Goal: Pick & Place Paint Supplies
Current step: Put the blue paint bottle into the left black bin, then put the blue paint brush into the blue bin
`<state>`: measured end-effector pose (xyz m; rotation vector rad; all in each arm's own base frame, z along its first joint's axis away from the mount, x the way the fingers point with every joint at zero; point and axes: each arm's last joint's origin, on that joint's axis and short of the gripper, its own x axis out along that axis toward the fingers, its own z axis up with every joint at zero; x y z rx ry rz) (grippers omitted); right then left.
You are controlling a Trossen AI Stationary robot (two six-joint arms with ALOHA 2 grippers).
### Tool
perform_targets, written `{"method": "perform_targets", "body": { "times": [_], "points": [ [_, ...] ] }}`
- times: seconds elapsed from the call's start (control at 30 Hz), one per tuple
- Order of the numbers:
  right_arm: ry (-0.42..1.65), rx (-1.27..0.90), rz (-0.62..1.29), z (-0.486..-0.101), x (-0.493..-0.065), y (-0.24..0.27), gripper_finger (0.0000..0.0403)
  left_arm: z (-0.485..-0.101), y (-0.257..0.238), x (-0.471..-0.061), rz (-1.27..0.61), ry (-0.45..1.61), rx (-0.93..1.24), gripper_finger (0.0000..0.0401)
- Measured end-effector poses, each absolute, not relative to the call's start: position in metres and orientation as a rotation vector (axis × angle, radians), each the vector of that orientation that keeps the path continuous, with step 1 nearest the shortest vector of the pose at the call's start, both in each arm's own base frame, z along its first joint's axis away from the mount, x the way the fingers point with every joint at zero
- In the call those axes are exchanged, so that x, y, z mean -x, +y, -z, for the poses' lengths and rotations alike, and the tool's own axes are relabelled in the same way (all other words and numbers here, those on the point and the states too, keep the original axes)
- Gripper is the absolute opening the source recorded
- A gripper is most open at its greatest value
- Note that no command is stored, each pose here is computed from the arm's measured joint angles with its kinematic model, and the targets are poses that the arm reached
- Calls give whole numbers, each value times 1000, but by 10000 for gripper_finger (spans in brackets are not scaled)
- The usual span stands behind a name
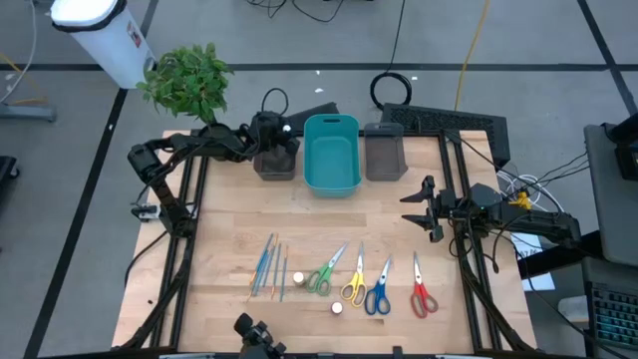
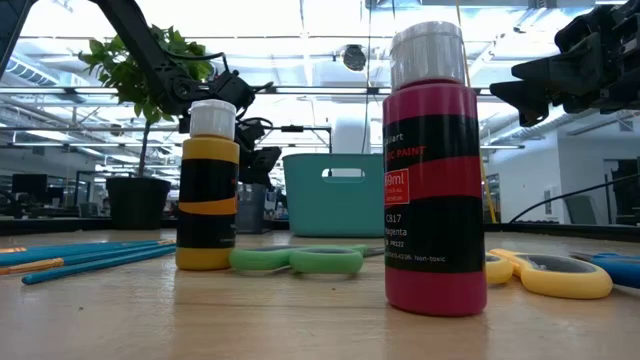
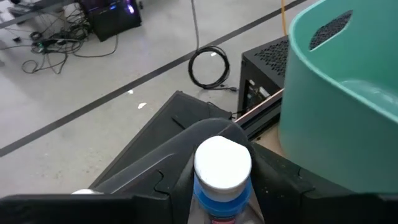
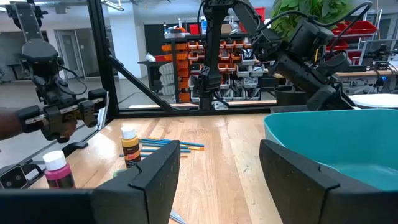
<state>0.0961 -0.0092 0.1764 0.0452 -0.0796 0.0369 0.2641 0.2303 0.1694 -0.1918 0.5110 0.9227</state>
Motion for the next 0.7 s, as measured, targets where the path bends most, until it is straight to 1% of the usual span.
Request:
{"method": "perform_targets", "body": {
  "times": [0.37, 0.53, 0.7],
  "points": [
    [-79, -45, -37, -176, -96, -9, 212, -169, 230, -264, -931, 510, 194, 241],
    [-80, -45, -37, -176, -96, -9, 212, -174, 230, -263, -932, 498, 191, 267],
    [-80, -45, -37, -176, -96, -9, 212, -186, 225, -261, -923, 481, 173, 283]
  ]
}}
